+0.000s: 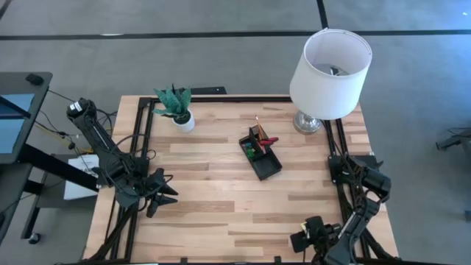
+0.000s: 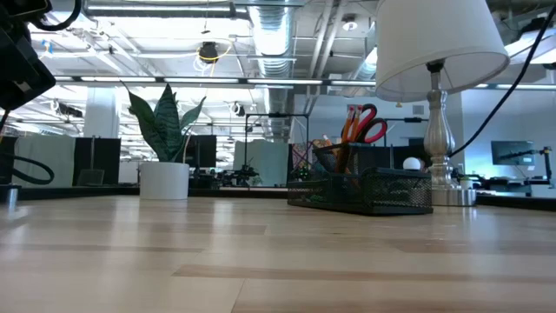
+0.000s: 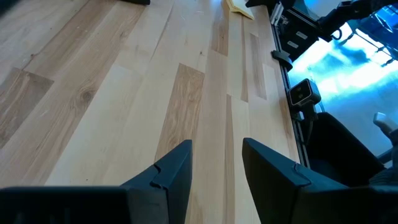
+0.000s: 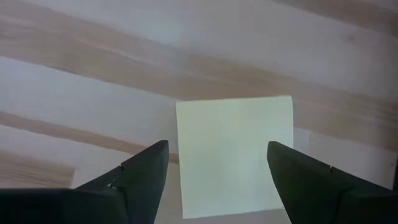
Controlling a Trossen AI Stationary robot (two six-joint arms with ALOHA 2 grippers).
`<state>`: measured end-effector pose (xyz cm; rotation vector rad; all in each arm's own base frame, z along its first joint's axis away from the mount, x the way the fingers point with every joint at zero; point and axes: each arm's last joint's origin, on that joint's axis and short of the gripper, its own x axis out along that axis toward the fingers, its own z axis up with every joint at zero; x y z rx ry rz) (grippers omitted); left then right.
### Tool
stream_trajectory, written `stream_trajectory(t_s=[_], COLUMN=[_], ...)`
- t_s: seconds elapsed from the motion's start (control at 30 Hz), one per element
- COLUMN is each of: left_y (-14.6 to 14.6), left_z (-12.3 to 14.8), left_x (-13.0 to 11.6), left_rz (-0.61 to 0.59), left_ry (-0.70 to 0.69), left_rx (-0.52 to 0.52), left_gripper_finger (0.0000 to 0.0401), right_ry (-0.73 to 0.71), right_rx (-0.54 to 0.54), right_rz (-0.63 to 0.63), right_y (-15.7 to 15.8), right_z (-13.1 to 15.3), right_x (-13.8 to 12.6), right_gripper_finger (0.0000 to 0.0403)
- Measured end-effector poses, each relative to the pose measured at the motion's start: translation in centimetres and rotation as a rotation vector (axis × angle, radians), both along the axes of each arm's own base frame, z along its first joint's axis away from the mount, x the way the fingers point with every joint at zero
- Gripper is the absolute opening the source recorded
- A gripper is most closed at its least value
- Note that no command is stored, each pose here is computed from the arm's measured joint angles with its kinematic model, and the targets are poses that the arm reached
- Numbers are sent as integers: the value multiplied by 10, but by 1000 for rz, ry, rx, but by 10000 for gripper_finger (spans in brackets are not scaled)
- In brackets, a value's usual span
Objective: Pick and place office supplies into organizer
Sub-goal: Put the yellow sticky notes into the black desk organizer
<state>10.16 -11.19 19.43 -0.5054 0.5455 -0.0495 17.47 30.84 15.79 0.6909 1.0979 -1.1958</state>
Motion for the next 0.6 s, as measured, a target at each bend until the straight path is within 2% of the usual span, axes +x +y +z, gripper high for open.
stream_trajectory(t_s=[0.37, 0.47, 0.6], left_y=[0, 0, 0], left_z=[0, 0, 0], left_x=[0, 0, 0], left_rz=[0, 0, 0], left_ry=[0, 0, 0], left_rx=[0, 0, 0], left_gripper_finger=[137, 137, 137], right_ry=[32, 30, 39], right_rx=[17, 17, -1], right_rz=[-33, -34, -25], right_y=[-1, 1, 1], right_z=[2, 2, 2], right_x=[2, -1, -6], right_gripper_finger=[281, 310, 372])
